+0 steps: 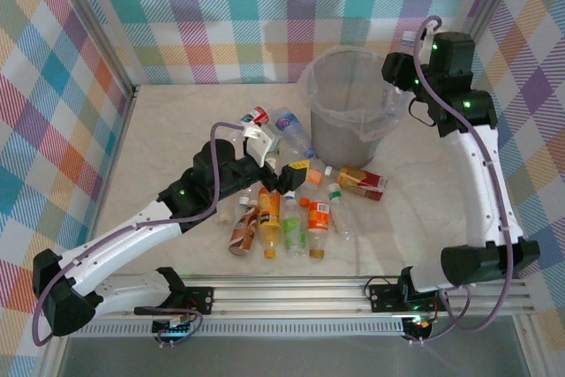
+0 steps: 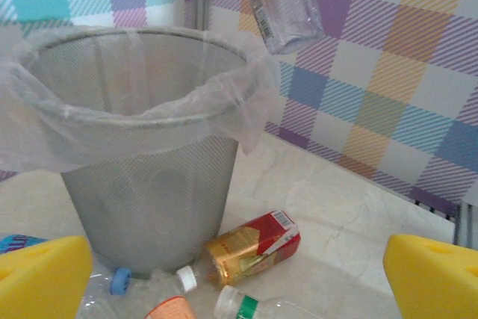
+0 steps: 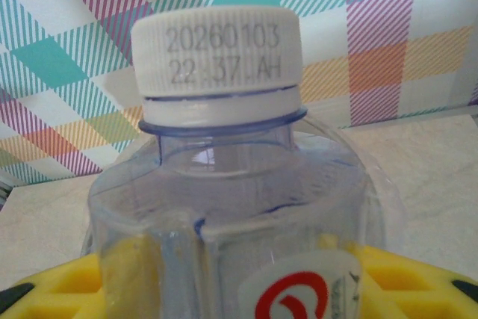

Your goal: Put the plastic bottles in the bin

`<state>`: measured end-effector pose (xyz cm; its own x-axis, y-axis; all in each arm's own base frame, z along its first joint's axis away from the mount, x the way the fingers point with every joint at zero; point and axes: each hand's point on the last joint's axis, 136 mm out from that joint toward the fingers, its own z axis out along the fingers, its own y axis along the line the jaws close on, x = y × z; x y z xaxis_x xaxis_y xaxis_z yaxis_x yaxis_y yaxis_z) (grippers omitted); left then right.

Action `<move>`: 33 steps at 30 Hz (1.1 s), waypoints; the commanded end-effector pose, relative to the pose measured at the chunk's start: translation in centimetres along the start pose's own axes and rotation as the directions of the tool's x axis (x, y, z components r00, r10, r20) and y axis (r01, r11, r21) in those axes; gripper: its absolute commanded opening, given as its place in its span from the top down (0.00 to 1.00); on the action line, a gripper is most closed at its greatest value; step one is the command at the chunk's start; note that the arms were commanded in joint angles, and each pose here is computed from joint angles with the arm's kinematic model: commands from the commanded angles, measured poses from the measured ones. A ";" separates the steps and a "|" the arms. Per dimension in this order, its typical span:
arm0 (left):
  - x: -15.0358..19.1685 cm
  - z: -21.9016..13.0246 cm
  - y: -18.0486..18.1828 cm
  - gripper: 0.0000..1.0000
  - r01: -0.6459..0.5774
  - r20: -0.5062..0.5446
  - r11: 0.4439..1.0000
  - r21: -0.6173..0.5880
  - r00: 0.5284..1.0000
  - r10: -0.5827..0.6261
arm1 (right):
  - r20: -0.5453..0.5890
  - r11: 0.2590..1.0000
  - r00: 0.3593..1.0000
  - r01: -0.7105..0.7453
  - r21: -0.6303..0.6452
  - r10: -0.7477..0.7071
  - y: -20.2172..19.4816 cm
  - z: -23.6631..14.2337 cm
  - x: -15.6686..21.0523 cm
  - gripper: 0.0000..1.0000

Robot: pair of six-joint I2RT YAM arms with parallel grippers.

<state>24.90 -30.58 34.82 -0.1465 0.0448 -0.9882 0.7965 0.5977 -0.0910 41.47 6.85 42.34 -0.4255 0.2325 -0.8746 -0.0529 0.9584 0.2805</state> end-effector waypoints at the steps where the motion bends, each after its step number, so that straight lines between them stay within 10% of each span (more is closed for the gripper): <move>1: -0.6 -0.6 1.0 0.00 -0.031 0.031 0.998 -0.056 0.999 0.033 | 0.047 0.998 0.998 0.053 -0.045 -0.051 1.8 0.9 -2.1 0.47; 33: 1.4 0.8 1.2 0.00 -0.043 -0.094 0.998 -0.049 0.995 0.038 | -0.493 0.988 0.856 0.130 -0.082 -0.154 1.9 15.5 10.6 0.48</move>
<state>26.01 -30.39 32.14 -0.1909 0.1393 -0.9717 0.7636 0.6431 -0.0578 51.69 13.15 28.21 -0.7697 -0.0021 -0.6383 -0.1629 0.9675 0.1933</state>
